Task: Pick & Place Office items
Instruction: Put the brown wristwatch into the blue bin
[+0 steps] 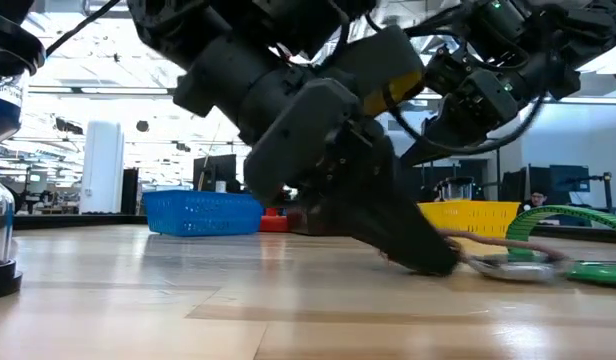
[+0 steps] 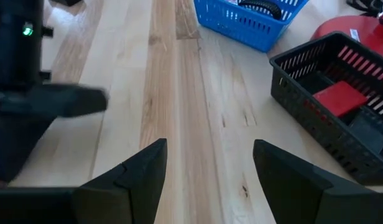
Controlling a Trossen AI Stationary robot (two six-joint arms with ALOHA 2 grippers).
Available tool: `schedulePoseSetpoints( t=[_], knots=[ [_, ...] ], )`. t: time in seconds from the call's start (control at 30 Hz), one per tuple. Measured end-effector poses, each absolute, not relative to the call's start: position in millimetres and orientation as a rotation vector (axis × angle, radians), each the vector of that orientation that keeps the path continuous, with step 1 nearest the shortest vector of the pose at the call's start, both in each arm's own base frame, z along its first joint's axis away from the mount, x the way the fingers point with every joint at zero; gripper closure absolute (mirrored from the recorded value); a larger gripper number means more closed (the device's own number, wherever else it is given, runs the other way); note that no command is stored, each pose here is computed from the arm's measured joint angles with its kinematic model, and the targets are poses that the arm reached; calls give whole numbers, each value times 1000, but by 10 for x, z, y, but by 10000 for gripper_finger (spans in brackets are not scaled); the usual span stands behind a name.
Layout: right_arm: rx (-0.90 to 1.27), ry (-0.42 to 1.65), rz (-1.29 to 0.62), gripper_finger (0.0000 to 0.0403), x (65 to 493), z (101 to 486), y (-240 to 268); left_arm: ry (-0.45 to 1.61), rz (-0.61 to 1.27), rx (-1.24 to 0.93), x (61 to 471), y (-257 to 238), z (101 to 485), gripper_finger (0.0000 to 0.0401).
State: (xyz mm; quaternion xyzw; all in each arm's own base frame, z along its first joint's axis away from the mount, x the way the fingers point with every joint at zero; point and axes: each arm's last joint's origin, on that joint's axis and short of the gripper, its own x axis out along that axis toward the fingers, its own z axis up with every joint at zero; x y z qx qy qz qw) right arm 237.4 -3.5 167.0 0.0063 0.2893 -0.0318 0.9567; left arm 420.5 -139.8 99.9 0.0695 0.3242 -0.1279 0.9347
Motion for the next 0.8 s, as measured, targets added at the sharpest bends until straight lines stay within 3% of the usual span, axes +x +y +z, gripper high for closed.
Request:
schedulePoseSetpoints(
  t=[0.33,0.6,0.8],
  knots=[
    [12,588,-65,172,2374,1669,-35,811,-76,183,3861,-1162,1744,319],
    [11,584,-66,172,2376,1672,-35,740,366,200,3072,-764,2218,377],
    [-20,540,-58,172,2399,1707,-37,646,615,5,2380,-356,2137,376]
  ],
)
